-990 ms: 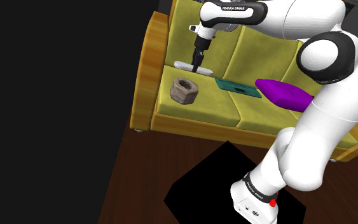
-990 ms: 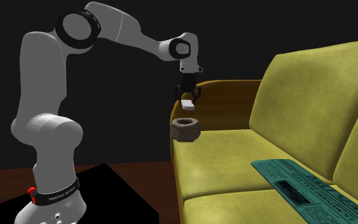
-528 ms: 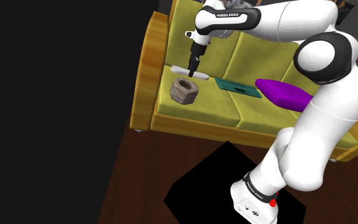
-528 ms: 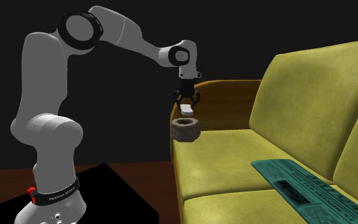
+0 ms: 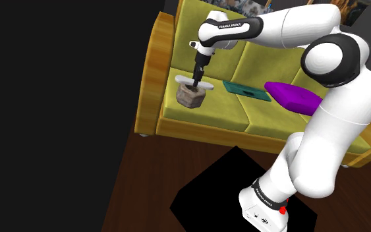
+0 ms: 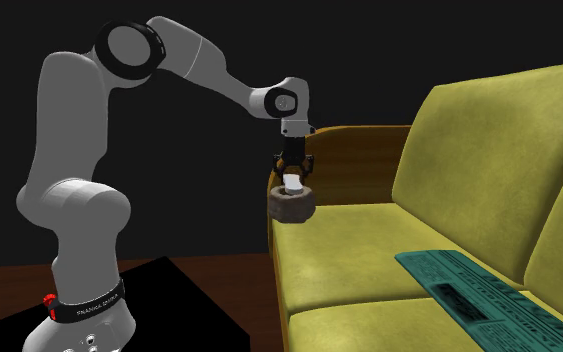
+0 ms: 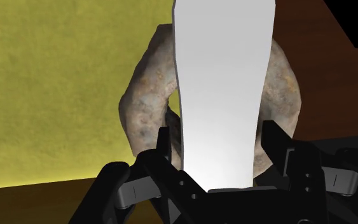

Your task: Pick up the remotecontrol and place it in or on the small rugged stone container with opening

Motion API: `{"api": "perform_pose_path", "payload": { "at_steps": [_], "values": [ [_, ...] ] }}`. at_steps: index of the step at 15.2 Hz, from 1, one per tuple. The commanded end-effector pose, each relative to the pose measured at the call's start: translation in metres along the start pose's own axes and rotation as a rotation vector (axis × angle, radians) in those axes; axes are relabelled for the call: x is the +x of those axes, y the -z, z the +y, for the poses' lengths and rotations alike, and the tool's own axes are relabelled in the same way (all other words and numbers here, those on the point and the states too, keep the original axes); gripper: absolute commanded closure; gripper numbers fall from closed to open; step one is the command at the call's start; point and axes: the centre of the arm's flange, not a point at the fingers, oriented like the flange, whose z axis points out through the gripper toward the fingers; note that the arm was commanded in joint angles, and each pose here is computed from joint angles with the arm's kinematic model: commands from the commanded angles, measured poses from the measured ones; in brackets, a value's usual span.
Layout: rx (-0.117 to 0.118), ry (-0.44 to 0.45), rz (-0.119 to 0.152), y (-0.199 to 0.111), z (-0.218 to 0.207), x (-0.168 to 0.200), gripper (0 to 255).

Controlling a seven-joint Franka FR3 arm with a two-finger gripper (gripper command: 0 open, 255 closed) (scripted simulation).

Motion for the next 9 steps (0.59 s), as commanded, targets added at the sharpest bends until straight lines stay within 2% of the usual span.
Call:
{"api": "perform_pose_path", "payload": {
  "at_steps": [1,6,7,9],
  "values": [
    [-0.001,0.0,0.001,-0.0024,-0.0001,0.0004,255],
    [-0.001,0.0,0.001,-0.0024,-0.0001,0.0004,255],
    [-0.001,0.0,0.001,-0.0024,-0.0001,0.0004,0],
    [-0.001,0.0,0.001,-0.0024,-0.0001,0.0004,0]
  ]
}}
